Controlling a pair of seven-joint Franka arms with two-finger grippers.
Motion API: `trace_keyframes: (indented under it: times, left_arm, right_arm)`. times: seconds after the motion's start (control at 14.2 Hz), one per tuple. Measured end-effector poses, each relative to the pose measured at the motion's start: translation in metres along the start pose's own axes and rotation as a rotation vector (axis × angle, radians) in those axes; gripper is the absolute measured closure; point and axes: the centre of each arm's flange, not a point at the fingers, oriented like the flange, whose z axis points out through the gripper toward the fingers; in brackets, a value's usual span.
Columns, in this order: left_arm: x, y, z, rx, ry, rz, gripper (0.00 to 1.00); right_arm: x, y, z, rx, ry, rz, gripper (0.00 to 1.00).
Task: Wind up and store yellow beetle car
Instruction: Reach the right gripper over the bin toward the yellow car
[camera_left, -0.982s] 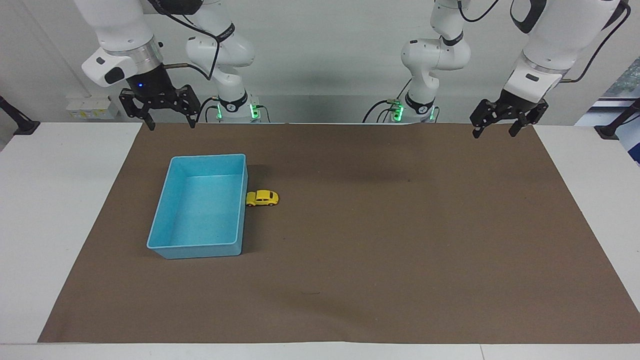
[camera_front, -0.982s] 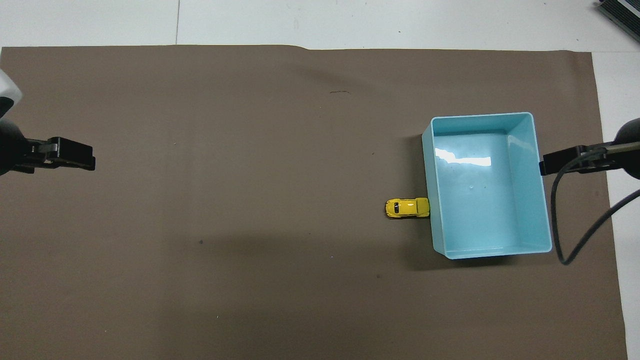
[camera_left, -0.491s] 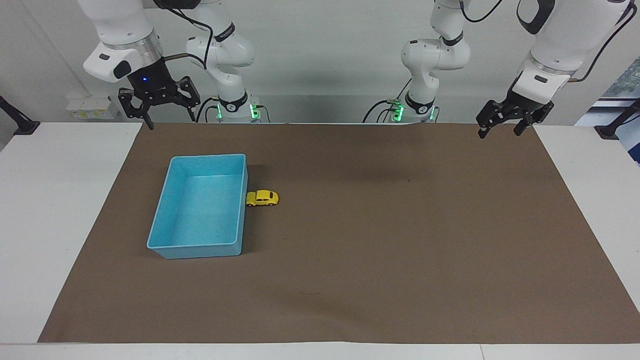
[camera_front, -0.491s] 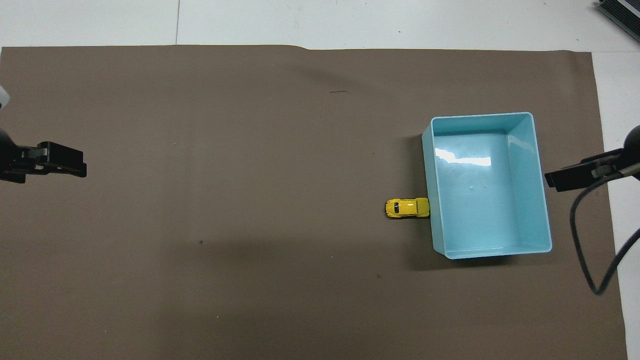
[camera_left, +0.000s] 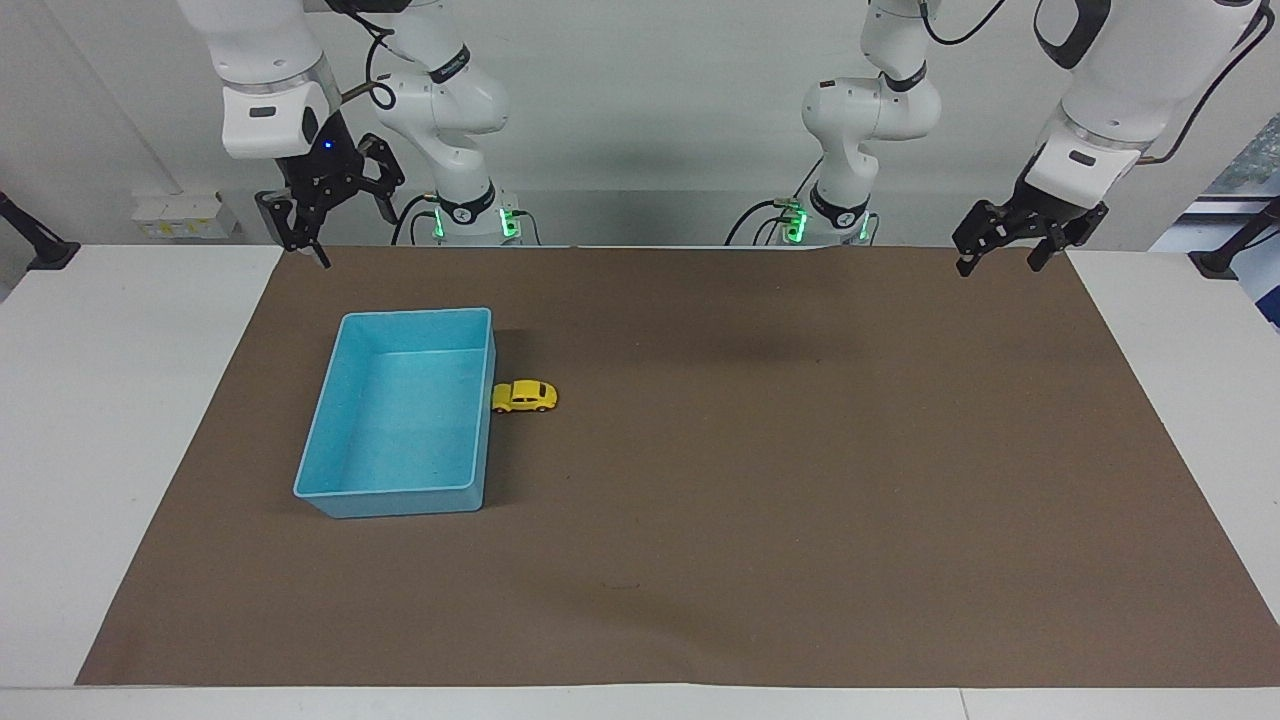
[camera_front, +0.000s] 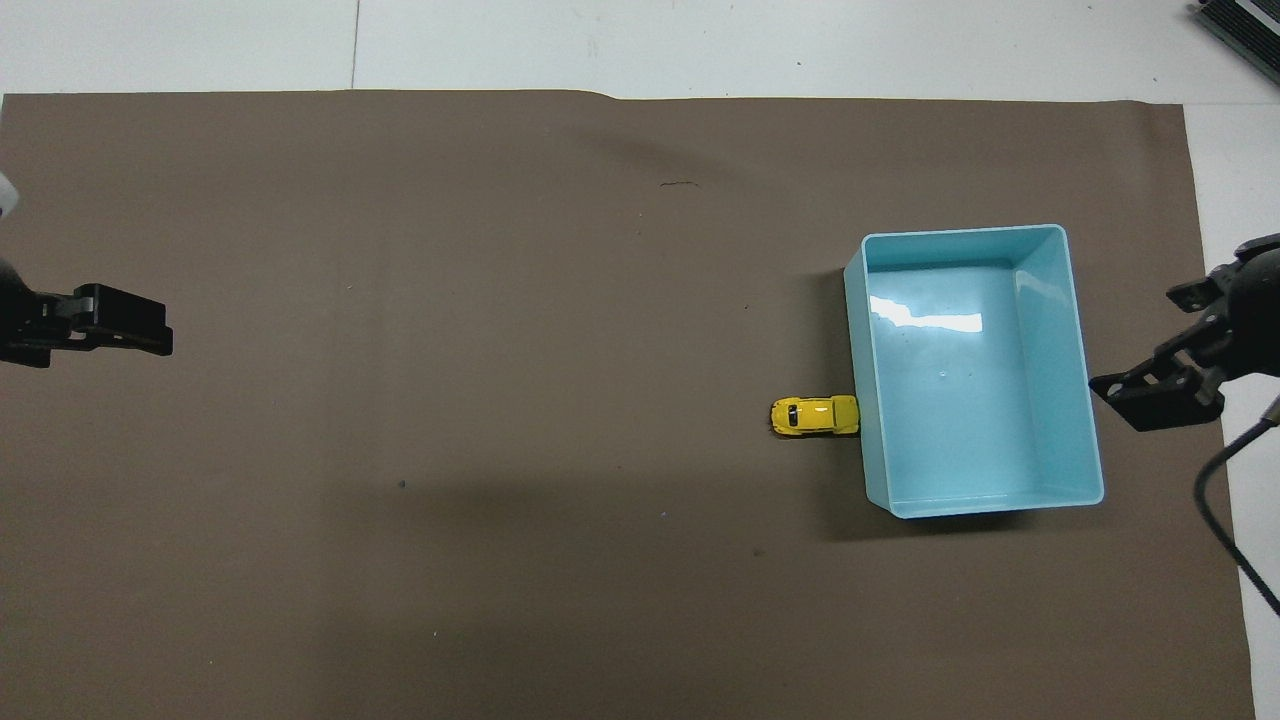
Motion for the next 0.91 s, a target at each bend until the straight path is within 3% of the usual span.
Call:
trace_keyframes:
  times: [0.49, 0.91]
  left_arm:
    - [0.000, 0.000, 0.000, 0.000, -0.001, 0.000, 0.00]
    - [0.000, 0.000, 0.000, 0.000, -0.001, 0.000, 0.00]
  right_arm:
    - [0.008, -0.002, 0.028, 0.012, -0.006, -0.420, 0.00]
    - [0.042, -0.016, 0.091, -0.002, 0.003, -0.527, 0.00]
